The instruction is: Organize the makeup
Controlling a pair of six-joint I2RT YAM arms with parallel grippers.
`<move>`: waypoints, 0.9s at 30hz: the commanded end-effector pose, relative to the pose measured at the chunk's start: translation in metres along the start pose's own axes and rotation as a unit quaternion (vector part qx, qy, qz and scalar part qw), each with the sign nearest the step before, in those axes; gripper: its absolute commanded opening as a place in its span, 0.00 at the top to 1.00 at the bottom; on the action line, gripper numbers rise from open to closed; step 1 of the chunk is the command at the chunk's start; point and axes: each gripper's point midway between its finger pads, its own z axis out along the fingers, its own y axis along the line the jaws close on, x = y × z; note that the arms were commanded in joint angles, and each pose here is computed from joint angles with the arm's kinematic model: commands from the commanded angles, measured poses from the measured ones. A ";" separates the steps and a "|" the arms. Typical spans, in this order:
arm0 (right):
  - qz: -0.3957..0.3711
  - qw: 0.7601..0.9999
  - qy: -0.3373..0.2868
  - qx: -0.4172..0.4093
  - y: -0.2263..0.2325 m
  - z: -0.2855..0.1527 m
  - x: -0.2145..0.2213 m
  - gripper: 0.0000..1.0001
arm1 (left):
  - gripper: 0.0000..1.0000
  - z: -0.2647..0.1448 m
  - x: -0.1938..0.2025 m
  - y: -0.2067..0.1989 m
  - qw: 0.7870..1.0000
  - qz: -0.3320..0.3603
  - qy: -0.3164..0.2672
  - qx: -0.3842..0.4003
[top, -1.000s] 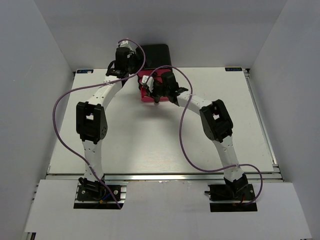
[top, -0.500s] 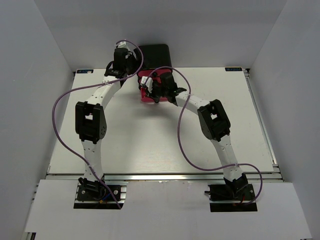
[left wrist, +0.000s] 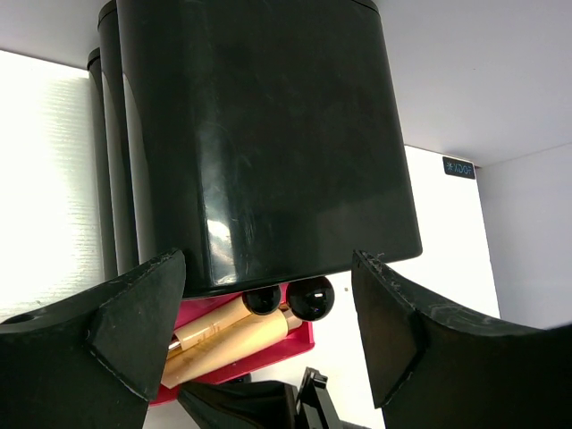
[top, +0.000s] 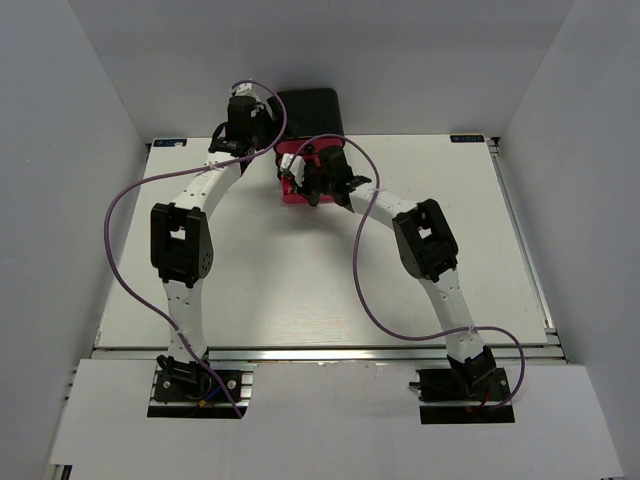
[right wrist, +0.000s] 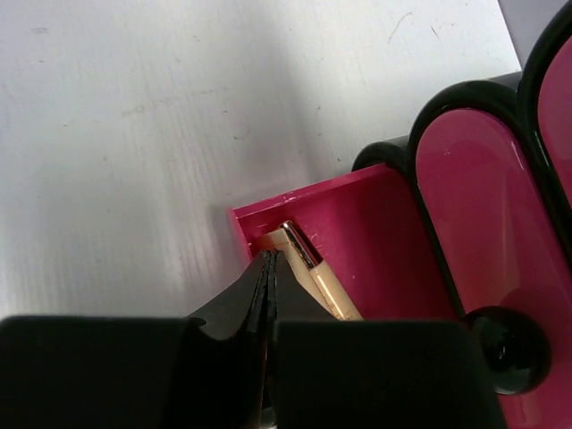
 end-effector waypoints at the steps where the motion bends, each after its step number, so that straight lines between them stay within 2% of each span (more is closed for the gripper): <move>1: -0.011 1.000 -0.003 0.019 -0.013 0.004 -0.007 1.00 | 0.16 -0.020 -0.011 -0.021 1.000 -0.001 -0.003 0.021; 16: -0.014 0.997 0.031 0.074 -0.038 0.014 0.010 1.00 | 0.16 -0.020 -0.013 -0.023 1.000 -0.005 -0.004 0.023; 18: -0.011 0.998 0.016 0.055 -0.031 0.010 0.002 1.00 | 0.16 -0.020 -0.013 -0.024 1.000 -0.005 -0.004 0.024; 20: -0.017 0.998 -0.033 0.043 -0.030 -0.009 -0.036 1.00 | 0.16 -0.020 -0.014 -0.023 1.000 -0.005 -0.005 0.024; 22: -0.026 0.997 -0.065 0.032 -0.016 -0.021 -0.044 0.98 | 0.16 -0.019 -0.014 -0.024 1.000 -0.005 -0.006 0.025; 23: -0.043 0.994 -0.095 0.019 -0.013 -0.035 -0.070 0.98 | 0.16 -0.019 -0.014 -0.023 1.000 -0.005 -0.005 0.025; 27: -0.069 0.991 -0.114 -0.022 0.009 -0.056 -0.082 0.97 | 0.16 -0.018 -0.013 -0.025 1.000 -0.005 -0.003 0.028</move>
